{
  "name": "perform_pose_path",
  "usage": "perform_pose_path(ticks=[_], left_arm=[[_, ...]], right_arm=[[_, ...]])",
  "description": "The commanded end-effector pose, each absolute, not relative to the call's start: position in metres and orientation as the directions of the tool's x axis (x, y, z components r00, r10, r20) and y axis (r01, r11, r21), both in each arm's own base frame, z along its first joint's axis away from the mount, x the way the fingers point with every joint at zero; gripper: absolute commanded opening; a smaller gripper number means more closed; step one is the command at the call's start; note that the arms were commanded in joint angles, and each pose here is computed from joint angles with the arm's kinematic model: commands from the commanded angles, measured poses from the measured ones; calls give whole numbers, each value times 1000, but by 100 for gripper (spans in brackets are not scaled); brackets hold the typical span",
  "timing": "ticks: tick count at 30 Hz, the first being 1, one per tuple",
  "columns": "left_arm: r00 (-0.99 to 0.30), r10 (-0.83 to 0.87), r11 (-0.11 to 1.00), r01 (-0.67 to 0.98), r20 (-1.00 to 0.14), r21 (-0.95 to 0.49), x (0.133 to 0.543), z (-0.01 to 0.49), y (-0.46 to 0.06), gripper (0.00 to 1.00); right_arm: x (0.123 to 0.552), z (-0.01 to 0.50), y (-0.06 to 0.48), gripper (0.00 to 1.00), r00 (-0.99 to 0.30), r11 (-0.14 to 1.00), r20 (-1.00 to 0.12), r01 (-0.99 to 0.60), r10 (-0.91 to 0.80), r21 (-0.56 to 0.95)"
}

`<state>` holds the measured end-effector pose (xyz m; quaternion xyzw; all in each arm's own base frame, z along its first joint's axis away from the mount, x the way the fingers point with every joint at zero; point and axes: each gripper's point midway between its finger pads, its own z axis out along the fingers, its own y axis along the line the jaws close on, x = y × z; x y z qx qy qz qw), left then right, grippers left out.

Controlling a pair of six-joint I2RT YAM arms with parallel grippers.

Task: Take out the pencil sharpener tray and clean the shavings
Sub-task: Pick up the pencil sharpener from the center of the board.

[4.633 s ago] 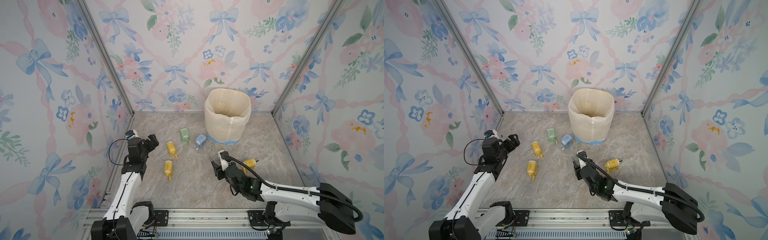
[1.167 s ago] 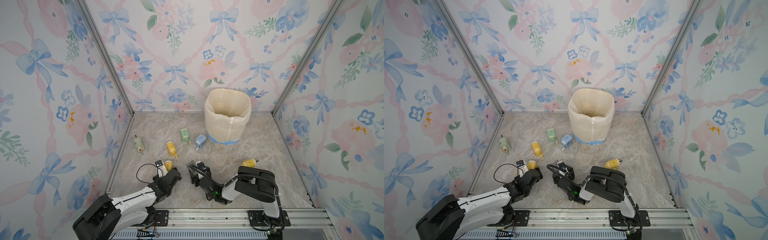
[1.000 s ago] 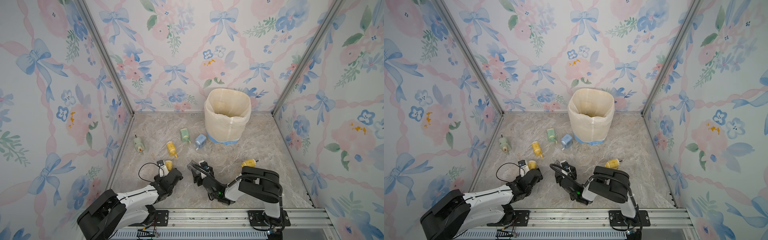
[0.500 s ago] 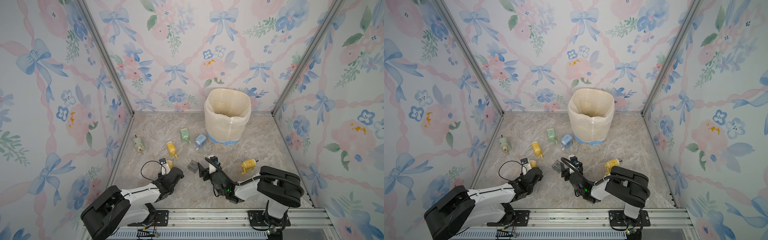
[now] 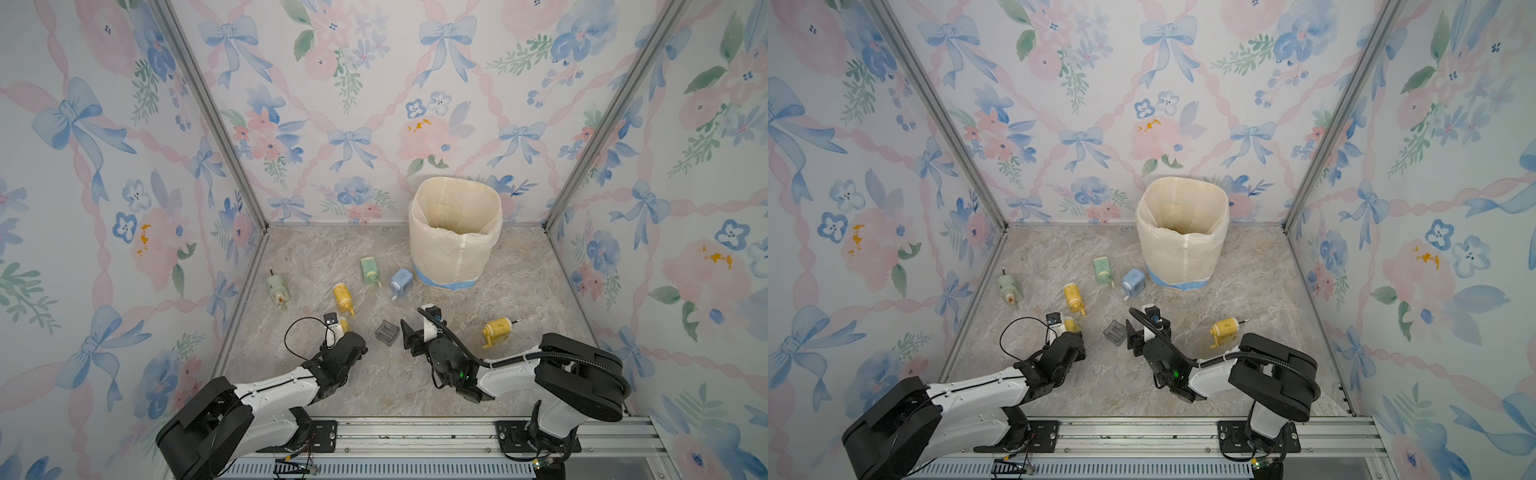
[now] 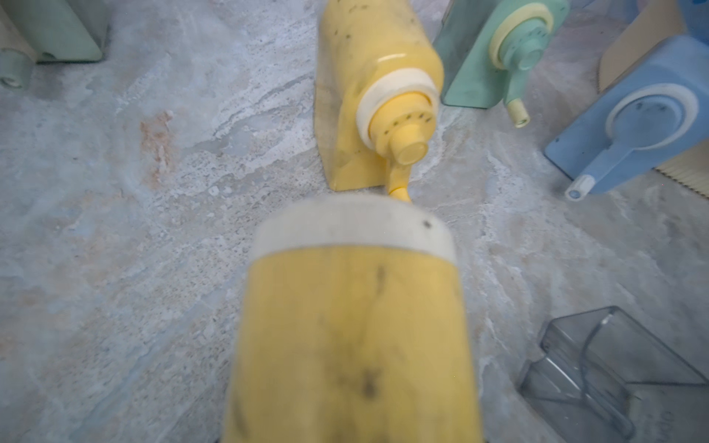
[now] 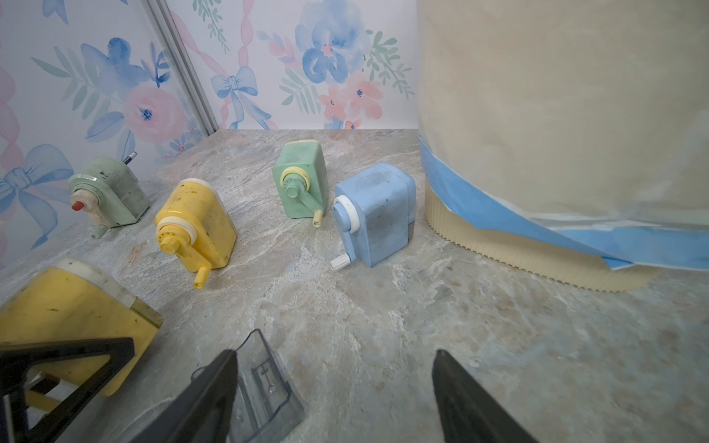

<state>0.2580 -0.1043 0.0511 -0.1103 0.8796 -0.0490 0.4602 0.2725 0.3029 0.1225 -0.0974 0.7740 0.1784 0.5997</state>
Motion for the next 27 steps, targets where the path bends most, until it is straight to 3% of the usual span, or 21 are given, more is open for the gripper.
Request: perform_pose_path(ticks=[1, 3, 11, 17, 21, 27], left_arm=[[-547, -192, 978, -40, -815, -204, 263, 72, -124, 19], [-558, -177, 976, 5, -811, -216, 262, 77, -132, 11], [-616, -131, 933, 189, -777, -307, 263, 103, -179, 7], [-666, -63, 864, 336, -743, -375, 265, 120, -225, 0], [-684, 22, 775, 472, -729, -420, 258, 142, -259, 0], [-679, 152, 553, 660, -718, -508, 232, 182, -304, 0]], right_arm=[[277, 124, 299, 80, -305, 903, -951, -393, 50, 174], [279, 126, 298, 80, -336, 886, -941, -424, 39, 188], [285, 152, 289, 80, -481, 730, -875, -581, 48, 359], [258, 174, 304, 80, -512, 601, -855, -709, -80, 369], [238, 190, 305, 80, -535, 511, -833, -760, -140, 402], [204, 228, 288, 78, -613, 366, -768, -768, -185, 525]])
